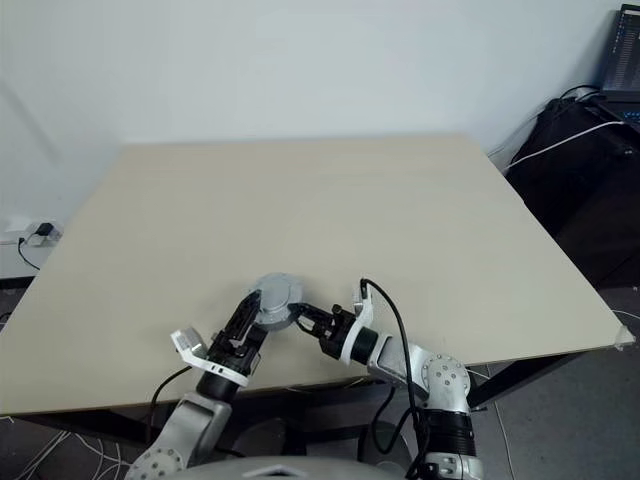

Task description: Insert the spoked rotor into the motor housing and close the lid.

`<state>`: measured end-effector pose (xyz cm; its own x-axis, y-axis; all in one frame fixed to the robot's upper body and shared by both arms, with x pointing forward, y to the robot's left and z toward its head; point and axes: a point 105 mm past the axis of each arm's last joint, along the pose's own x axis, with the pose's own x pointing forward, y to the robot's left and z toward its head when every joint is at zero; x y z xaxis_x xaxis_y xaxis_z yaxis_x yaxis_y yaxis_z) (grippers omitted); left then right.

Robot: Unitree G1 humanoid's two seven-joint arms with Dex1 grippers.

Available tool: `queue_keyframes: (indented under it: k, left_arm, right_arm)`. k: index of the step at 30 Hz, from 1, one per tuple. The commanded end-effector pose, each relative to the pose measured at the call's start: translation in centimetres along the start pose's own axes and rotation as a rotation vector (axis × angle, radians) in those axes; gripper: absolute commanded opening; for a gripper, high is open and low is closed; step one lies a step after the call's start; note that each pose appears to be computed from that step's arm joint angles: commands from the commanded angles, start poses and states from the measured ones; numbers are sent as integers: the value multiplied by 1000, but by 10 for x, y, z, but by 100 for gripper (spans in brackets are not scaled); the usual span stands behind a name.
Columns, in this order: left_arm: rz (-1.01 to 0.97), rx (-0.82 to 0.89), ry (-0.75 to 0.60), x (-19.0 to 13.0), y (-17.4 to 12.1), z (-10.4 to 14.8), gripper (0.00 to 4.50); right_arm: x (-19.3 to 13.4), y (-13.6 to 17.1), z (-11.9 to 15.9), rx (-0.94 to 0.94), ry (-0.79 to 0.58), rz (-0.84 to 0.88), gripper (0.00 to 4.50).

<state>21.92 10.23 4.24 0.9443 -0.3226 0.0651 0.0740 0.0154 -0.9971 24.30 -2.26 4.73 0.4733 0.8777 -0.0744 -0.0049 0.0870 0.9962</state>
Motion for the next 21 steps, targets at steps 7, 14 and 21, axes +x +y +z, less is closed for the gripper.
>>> queue_keyframes:
  k: [7,14,21]
  left_arm:
    - [-68,-95,-41,12,-14,-7,322]
    - [-70,-95,-58,11,-14,-5,208]
    - [-71,-82,-60,11,-15,-4,208]
  right_arm:
    - [0,29,0,-42,4,119,126]
    - [0,28,2,-44,-9,107,126]
    - [0,24,8,-173,-48,32,126]
